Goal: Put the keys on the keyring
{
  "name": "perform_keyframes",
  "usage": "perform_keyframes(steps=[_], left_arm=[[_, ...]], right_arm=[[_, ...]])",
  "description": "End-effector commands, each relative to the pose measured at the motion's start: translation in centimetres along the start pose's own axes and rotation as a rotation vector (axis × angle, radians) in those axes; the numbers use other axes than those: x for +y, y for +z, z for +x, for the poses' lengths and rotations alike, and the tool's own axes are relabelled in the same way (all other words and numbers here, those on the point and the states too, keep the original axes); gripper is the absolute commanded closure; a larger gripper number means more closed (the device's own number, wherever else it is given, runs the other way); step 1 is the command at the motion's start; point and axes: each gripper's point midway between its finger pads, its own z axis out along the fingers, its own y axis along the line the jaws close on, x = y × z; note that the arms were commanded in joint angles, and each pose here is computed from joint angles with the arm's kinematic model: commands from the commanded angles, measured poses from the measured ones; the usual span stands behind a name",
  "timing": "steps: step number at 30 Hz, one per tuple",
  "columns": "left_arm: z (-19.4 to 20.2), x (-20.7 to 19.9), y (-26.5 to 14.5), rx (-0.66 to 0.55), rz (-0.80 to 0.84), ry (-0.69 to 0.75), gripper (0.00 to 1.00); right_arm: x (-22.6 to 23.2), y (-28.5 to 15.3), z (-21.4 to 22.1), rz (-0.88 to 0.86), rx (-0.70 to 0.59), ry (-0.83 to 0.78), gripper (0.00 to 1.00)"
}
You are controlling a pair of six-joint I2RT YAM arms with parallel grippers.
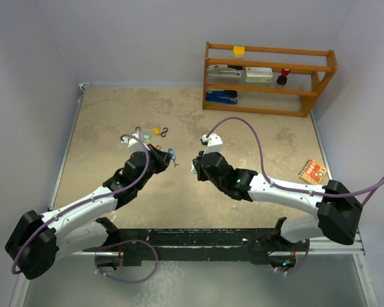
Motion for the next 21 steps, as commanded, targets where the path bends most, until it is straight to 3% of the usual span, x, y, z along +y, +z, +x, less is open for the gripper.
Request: perform_keyframes(steps=[1, 21], left_arm=[[-1.4, -5.1, -0.1, -0.056, 0.124, 0.016, 1.0], [2.0, -8.0, 0.3, 0.006, 0.187, 0.041, 1.0]], right_arm=[[1.1, -0.1, -1.5, -0.042, -0.041, 0.019, 1.0], [0.6, -1.0, -2.2, -0.029, -0.069, 0.039, 1.0]])
